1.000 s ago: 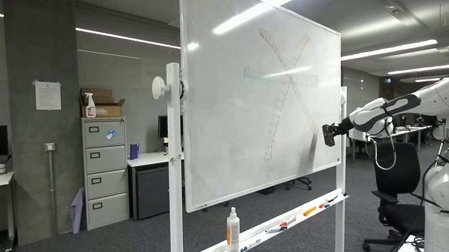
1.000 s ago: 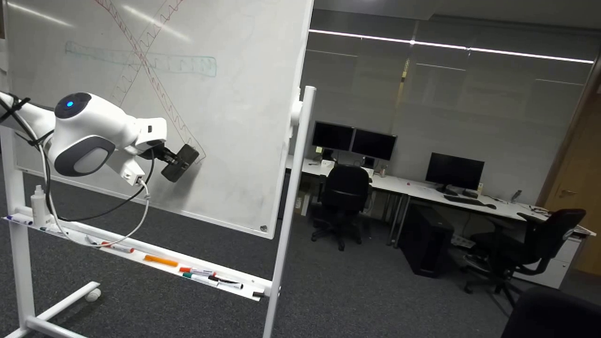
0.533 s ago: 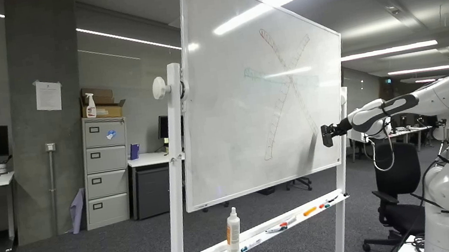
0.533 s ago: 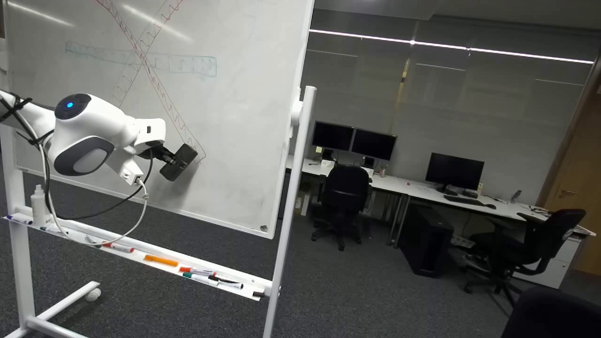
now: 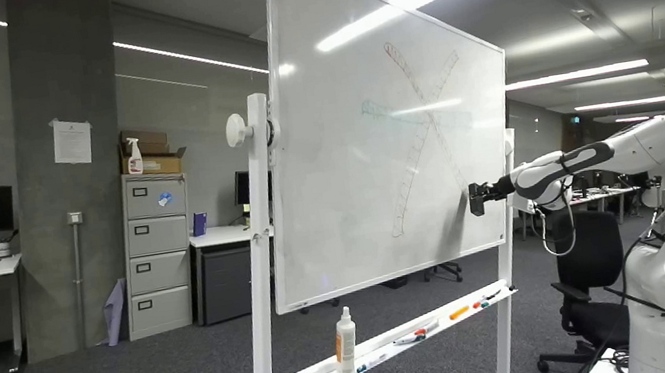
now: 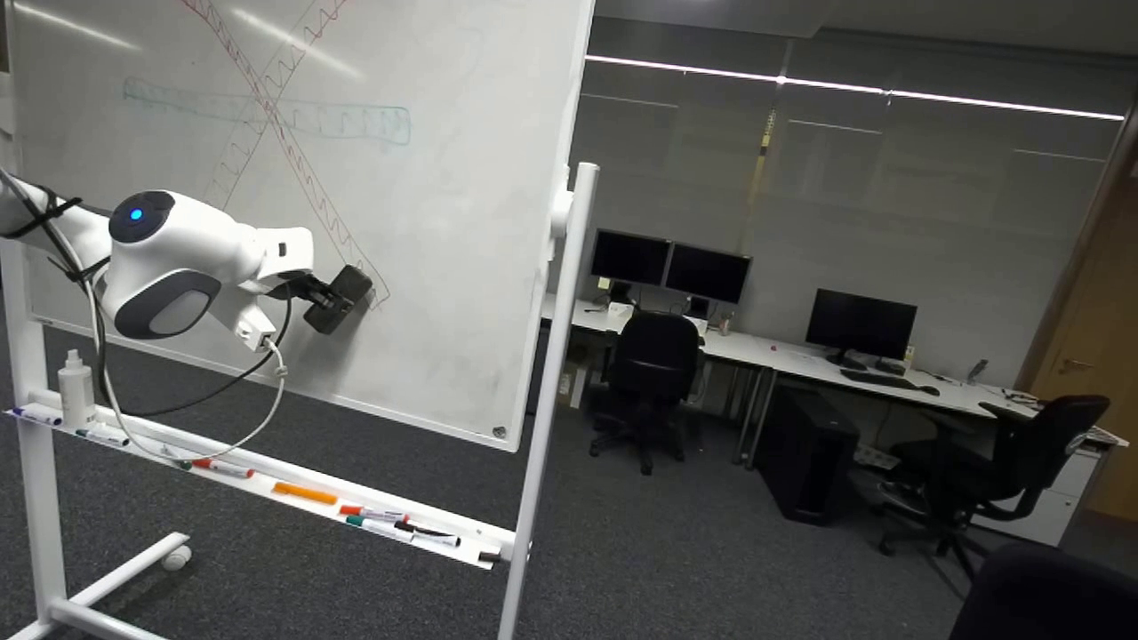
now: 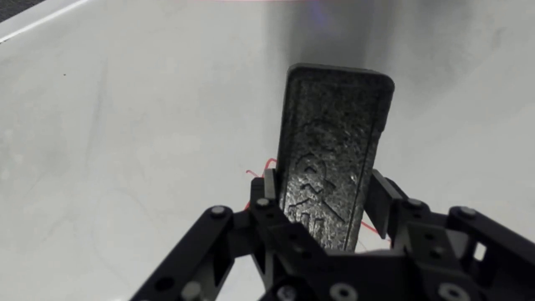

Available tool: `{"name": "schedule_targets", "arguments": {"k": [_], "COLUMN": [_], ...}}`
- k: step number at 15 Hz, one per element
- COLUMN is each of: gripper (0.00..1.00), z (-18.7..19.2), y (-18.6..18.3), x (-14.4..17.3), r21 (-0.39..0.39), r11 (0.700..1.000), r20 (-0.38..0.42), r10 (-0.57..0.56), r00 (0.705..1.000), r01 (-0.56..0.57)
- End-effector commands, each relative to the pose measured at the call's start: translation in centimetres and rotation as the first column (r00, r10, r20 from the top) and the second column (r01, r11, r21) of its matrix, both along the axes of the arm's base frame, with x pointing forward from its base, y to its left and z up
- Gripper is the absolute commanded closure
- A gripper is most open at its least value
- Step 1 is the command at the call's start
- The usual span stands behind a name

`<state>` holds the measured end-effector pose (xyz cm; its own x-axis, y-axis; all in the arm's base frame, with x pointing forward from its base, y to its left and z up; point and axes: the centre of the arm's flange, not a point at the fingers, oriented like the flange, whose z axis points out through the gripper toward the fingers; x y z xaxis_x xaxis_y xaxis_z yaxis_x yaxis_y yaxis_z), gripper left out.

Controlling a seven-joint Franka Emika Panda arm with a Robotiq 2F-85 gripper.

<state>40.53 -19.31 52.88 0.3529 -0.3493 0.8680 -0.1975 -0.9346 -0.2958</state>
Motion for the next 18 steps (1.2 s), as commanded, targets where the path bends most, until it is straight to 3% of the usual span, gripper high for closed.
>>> {"name": "schedule_targets", "arguments": {"k": [1, 18], "gripper": [0.7, 0.7], "z": [0.1, -0.3], "y": [-1.6, -4.5], "x": [1.4, 5.4], "r21": [0.011, 0.038], "r11": [1.0, 0.999], "r20": [0.045, 0.046], "r10": [-0.013, -0.019], "r00": [0.999, 0.999], "r01": [0.012, 0.017]}}
